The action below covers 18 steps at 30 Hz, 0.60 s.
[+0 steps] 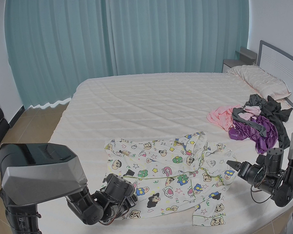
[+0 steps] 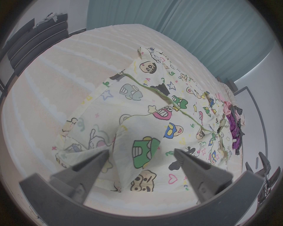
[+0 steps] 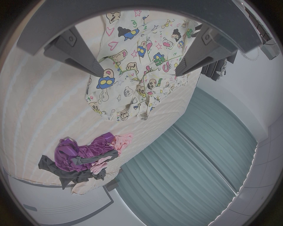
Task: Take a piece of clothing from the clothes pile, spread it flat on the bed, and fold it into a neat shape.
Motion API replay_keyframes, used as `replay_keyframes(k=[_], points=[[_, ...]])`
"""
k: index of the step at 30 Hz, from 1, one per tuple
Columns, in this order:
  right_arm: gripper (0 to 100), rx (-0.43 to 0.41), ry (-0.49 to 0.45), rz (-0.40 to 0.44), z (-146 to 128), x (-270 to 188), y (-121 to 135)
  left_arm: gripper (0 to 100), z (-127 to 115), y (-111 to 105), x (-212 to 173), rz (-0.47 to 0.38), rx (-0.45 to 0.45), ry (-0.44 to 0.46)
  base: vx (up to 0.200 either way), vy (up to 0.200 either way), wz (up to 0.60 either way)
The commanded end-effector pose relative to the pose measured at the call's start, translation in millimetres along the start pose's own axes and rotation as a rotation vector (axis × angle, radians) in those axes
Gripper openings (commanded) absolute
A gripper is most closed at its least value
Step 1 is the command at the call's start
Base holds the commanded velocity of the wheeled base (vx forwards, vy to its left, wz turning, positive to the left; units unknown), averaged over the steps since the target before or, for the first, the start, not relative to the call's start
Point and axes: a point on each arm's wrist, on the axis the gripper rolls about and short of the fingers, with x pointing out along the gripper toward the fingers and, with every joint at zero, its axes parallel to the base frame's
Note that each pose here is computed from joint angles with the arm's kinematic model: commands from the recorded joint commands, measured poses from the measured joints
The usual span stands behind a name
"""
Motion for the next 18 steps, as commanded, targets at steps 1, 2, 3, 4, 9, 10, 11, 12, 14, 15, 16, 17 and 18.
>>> replay_keyframes(k=[1, 2, 3, 4, 9, 10, 11, 12, 14, 15, 16, 17, 18], points=[[100, -0.001, 0.0, 0.002, 0, -2, 0, 0, 2, -3, 2, -0.006, -0.005, -0.01, 0.0, 0.0, 0.0], [100, 0.0, 0.0, 0.002, 0, -2, 0, 0, 3, -3, 2, 0.001, -0.009, -0.024, 0.0, 0.0, 0.0], [100, -0.001, 0.001, 0.001, 0, -2, 0, 0, 4, -2, 1, 0.005, -0.012, -0.033, 0.0, 0.0, 0.0], [100, 0.0, 0.002, 0.002, 0, -2, 0, 0, 5, -1, 1, 0.017, -0.015, -0.043, 0.0, 0.0, 0.0], [100, -0.008, 0.008, 0.016, -2, -5, 4, 0, 7, 2, -4, 0.038, -0.015, -0.038, 0.0, 0.0, 0.0], [100, -0.01, 0.011, 0.019, -3, -5, 5, 0, 10, 1, -5, 0.034, -0.022, -0.045, 0.0, 0.0, 0.0], [100, -0.012, 0.017, 0.022, -4, -6, 5, 0, 15, 1, -7, 0.028, -0.035, -0.056, 0.0, 0.0, 0.0], [100, -0.014, 0.021, 0.026, -5, -6, 6, 0, 20, 0, -9, 0.02, -0.046, -0.067, 0.0, 0.0, 0.0], [100, -0.014, 0.016, 0.032, -4, -7, 8, 0, 29, 1, -14, 0.007, -0.068, -0.09, 0.0, 0.0, 0.0], [100, -0.014, 0.014, 0.033, -4, -8, 8, 0, 33, 1, -16, 0.0, -0.079, -0.101, 0.0, 0.0, 0.0], [100, -0.014, 0.014, 0.033, -4, -8, 8, 0, 33, 1, -16, 0.0, -0.079, -0.101, 0.0, 0.0, 0.0], [100, -0.014, 0.013, 0.034, -4, -8, 8, 0, 39, 1, -20, -0.01, -0.092, -0.115, 0.0, 0.0, 0.0], [100, -0.014, 0.014, 0.033, -4, -8, 8, 0, 47, 2, -23, -0.015, -0.104, -0.132, 0.0, 0.0, 0.0]])
